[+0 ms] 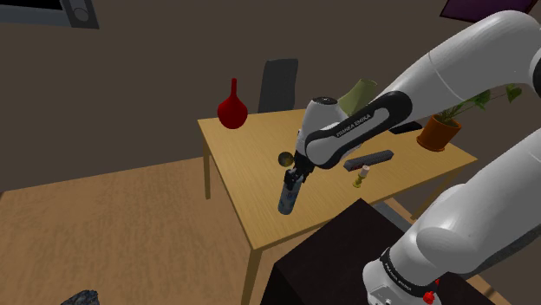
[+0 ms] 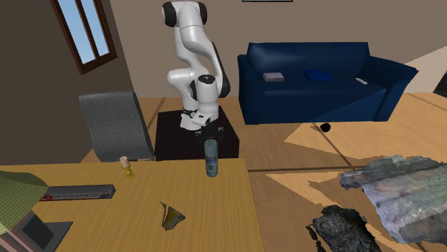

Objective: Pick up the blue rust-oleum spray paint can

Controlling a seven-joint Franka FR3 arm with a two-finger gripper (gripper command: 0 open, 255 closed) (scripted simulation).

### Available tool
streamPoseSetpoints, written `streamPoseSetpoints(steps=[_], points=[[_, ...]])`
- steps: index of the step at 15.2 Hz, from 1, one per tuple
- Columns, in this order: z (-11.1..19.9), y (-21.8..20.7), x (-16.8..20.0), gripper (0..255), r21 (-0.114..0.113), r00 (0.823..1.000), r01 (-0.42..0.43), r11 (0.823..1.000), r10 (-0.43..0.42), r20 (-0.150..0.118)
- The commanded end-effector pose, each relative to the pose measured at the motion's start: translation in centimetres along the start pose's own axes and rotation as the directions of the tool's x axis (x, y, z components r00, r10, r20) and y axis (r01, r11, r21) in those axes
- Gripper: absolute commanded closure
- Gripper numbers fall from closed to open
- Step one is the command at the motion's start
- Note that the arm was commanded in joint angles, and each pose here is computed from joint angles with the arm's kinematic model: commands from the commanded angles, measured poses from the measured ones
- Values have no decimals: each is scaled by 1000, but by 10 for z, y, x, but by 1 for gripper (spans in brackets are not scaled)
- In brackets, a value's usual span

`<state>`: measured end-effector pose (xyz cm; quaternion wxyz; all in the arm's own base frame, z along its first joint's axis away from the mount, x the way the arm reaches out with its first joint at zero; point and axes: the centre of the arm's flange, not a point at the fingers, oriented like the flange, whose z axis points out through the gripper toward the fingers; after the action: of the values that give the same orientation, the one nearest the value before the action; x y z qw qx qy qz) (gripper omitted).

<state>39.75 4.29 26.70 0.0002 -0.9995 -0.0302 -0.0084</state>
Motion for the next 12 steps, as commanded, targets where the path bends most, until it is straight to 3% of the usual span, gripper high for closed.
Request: streamPoseSetpoints(steps=[1,7,12], points=[[1,0,0,255,0,1000,0,1000,0,1],[1,0,0,255,0,1000,0,1000,0,1],[-25,0,0,255,0,1000,0,1000,0,1]])
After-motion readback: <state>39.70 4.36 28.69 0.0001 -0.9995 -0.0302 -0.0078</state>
